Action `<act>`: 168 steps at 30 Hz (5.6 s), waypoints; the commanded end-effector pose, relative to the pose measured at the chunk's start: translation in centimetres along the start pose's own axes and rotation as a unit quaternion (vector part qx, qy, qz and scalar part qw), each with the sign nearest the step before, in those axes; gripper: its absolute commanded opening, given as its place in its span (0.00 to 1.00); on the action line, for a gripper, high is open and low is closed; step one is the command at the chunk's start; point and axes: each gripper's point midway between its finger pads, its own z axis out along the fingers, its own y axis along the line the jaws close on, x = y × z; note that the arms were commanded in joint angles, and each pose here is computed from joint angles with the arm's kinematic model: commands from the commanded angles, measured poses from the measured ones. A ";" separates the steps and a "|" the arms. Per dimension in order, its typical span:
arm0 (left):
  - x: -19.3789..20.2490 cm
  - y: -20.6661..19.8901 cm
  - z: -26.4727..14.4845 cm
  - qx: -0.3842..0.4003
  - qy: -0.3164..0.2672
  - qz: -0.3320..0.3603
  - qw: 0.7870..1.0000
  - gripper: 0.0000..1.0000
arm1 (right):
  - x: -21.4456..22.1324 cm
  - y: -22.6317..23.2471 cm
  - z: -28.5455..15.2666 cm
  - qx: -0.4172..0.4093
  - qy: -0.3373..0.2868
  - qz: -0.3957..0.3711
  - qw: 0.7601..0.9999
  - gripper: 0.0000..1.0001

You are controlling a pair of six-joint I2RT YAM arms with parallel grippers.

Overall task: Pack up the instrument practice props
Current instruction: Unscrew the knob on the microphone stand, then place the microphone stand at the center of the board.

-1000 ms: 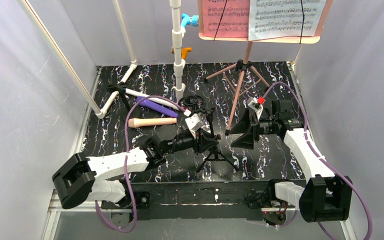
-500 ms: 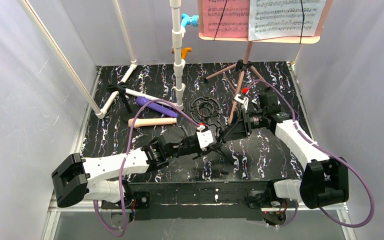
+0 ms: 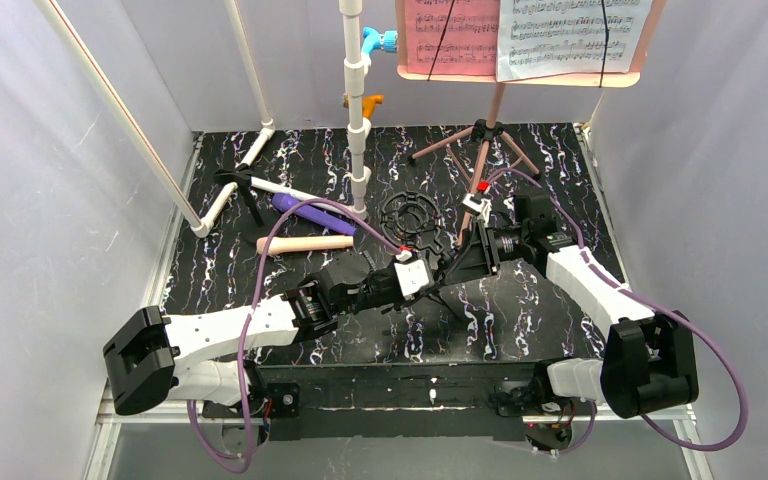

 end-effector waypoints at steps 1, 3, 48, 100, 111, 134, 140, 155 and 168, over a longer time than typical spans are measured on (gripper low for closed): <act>-3.5 0.8 0.1 -0.012 -0.053 0.010 0.998 0.00 | -0.1 0.7 0.1 -0.019 0.009 -0.016 1.000 0.65; -3.6 0.6 0.3 -0.005 -0.054 0.004 0.998 0.00 | -0.2 0.7 0.1 -0.020 0.009 -0.016 1.000 0.66; -3.1 0.6 -0.6 0.024 -0.098 -0.296 0.950 0.00 | 3.0 -1.8 -2.0 0.097 0.051 -0.404 0.908 0.88; 8.9 16.3 -32.3 -0.680 0.155 -0.101 0.709 0.00 | -2.1 -7.2 -7.6 0.129 -0.125 -0.214 0.960 0.98; 11.9 20.8 -36.8 -0.735 0.081 -0.165 0.653 0.00 | -1.8 -7.3 -8.0 0.134 -0.131 -0.213 0.959 0.98; 13.2 22.4 -42.5 -0.783 0.107 -0.092 0.606 0.00 | -1.8 -6.8 -8.3 0.125 -0.139 -0.219 0.958 0.98; 12.9 22.4 -43.6 -0.805 0.096 -0.093 0.579 0.00 | -1.8 -6.8 -8.2 0.119 -0.139 -0.217 0.959 0.98; 15.4 24.4 -44.2 -0.820 0.083 -0.119 0.553 0.27 | -1.6 -6.8 -8.2 0.114 -0.141 -0.215 0.960 1.00; 15.9 21.9 -43.8 -0.816 0.070 -0.176 0.546 0.91 | -1.7 -6.6 -8.2 0.111 -0.140 -0.220 0.959 1.00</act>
